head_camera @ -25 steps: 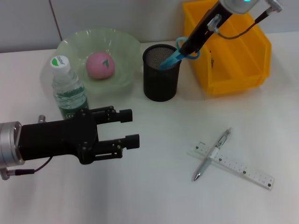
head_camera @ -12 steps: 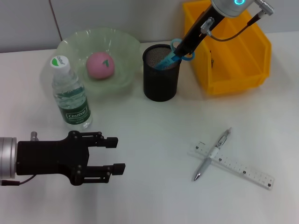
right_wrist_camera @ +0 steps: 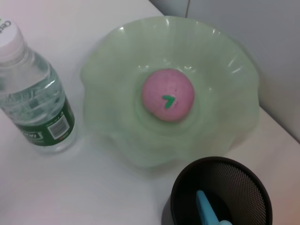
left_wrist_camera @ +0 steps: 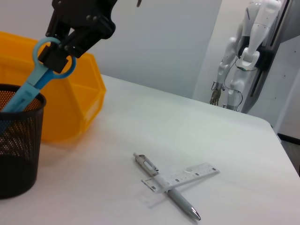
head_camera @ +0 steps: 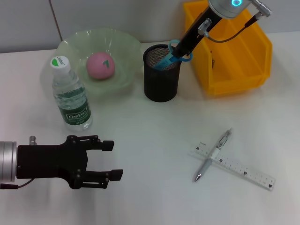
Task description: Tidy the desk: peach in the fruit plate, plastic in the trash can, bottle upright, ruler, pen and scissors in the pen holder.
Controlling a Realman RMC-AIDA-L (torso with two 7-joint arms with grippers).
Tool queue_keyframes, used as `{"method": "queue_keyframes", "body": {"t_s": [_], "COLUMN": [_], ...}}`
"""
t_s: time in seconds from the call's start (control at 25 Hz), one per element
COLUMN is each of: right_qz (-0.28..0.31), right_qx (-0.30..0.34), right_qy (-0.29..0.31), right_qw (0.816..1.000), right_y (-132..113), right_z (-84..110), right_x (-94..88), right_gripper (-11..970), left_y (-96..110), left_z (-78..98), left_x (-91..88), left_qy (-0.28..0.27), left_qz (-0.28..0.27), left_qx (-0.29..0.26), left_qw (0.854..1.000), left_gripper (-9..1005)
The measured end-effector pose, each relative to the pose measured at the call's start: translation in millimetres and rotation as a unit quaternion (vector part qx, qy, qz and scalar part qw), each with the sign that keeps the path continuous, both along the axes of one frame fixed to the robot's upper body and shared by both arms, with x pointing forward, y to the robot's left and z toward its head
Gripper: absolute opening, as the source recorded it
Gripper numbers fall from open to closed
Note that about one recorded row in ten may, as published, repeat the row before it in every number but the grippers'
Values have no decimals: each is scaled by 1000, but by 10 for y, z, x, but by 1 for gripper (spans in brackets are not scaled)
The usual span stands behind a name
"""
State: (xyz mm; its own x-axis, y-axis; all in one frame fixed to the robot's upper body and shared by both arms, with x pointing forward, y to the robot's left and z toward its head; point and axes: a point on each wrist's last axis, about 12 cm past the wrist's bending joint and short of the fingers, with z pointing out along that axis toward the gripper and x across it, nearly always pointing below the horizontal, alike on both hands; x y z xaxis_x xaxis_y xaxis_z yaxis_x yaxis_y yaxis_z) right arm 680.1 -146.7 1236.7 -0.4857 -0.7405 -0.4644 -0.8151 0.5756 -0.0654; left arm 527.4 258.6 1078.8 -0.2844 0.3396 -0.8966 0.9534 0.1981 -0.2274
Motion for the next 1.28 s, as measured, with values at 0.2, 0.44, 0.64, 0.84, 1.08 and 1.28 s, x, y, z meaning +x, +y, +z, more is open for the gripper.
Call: {"method": "queue_keyframes", "body": {"t_s": [0.2,0.44,0.64,0.84,1.08,1.28], "right_qz": [-8,-21,-24,-26,-30,-24], "right_qx": [3,2,11,20,44,75], "right_qy": [-1,-5,-27,-40,-42,-6], "right_qw": [1000,1000,999,999,998,997], "right_y": [0,7,23,21,-36,-143], "right_z": [3,-13,22,53,72,134], "right_x": [9,22,14,-5,-104,-330], "right_gripper": [81,191,423,567,635,648], "left_y": [1,-2,-4,-9,-20,-40], "left_z": [5,8,11,16,19,24], "left_x": [-7,-6,-3,1,6,14], "left_qy": [0,0,-1,-1,-1,-2], "left_qz": [0,0,-1,-2,-3,-5], "left_qx": [-4,-5,-5,-6,-7,-9], "left_qw": [1000,1000,1000,1000,1000,1000], "left_gripper": [810,810,810,810,809,809]}}
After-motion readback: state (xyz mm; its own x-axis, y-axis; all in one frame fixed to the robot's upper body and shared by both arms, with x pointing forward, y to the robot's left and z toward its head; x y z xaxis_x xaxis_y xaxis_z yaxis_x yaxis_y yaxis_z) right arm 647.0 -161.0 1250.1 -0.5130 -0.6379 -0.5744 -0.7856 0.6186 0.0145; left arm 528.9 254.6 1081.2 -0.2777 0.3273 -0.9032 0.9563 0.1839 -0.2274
